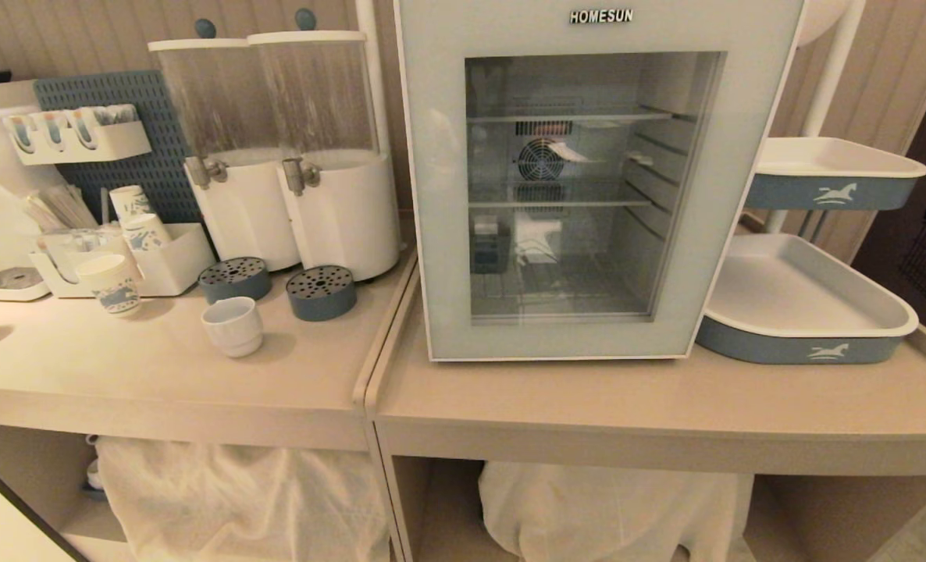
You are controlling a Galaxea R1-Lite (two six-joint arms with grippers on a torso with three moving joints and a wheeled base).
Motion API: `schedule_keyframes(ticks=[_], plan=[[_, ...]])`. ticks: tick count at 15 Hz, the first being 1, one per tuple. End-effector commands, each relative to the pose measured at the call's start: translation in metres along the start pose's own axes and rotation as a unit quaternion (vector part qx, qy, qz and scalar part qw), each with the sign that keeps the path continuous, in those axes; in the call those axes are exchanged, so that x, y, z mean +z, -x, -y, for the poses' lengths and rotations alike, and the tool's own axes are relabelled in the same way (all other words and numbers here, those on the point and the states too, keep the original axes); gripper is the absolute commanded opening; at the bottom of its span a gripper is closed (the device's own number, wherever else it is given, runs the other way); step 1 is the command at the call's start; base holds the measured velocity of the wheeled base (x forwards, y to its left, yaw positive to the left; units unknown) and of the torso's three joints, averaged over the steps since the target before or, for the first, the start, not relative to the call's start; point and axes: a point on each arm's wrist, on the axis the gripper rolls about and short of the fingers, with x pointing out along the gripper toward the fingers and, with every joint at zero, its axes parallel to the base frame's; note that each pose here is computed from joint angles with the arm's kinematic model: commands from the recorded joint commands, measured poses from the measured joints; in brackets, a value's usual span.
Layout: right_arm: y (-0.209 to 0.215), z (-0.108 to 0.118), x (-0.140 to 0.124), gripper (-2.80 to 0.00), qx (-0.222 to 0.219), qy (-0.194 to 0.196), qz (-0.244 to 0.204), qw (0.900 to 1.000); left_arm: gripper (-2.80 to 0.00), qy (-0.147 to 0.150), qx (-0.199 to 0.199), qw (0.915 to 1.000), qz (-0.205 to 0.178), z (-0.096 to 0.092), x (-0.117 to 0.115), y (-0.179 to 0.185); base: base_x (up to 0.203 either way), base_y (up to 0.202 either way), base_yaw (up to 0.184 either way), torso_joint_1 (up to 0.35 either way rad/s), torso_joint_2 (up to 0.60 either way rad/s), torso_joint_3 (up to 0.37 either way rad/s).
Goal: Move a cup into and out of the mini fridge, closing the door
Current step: Open the freezer door
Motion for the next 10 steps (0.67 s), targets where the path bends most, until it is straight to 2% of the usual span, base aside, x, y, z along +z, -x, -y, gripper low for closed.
schedule_keyframes(ticks=[1,5,8,10], plan=[[0.0,0.0,0.0,-2.8,0.001,0.0,-0.001,1.0,-2.8,0.002,-0.008,0.9995,-0.03,0.0,-0.007,0.0,0.0,0.0,0.0,0.0,0.0,0.0],[0.0,0.0,0.0,-2.8,0.0,0.0,-0.001,1.0,-2.8,0.01,-0.079,0.9953,-0.055,0.006,0.028,0.012,0.0,0.0,0.0,0.0,0.0,0.0],[0.0,0.0,0.0,-2.8,0.0,0.0,0.0,1.0,-2.8,0.018,-0.126,0.9893,-0.072,0.01,0.072,0.008,0.0,0.0,0.0,0.0,0.0,0.0],[0.0,0.0,0.0,-2.8,0.0,0.0,0.0,1.0,-2.8,0.026,-0.169,0.9816,-0.086,0.012,0.102,0.003,0.0,0.0,0.0,0.0,0.0,0.0]])
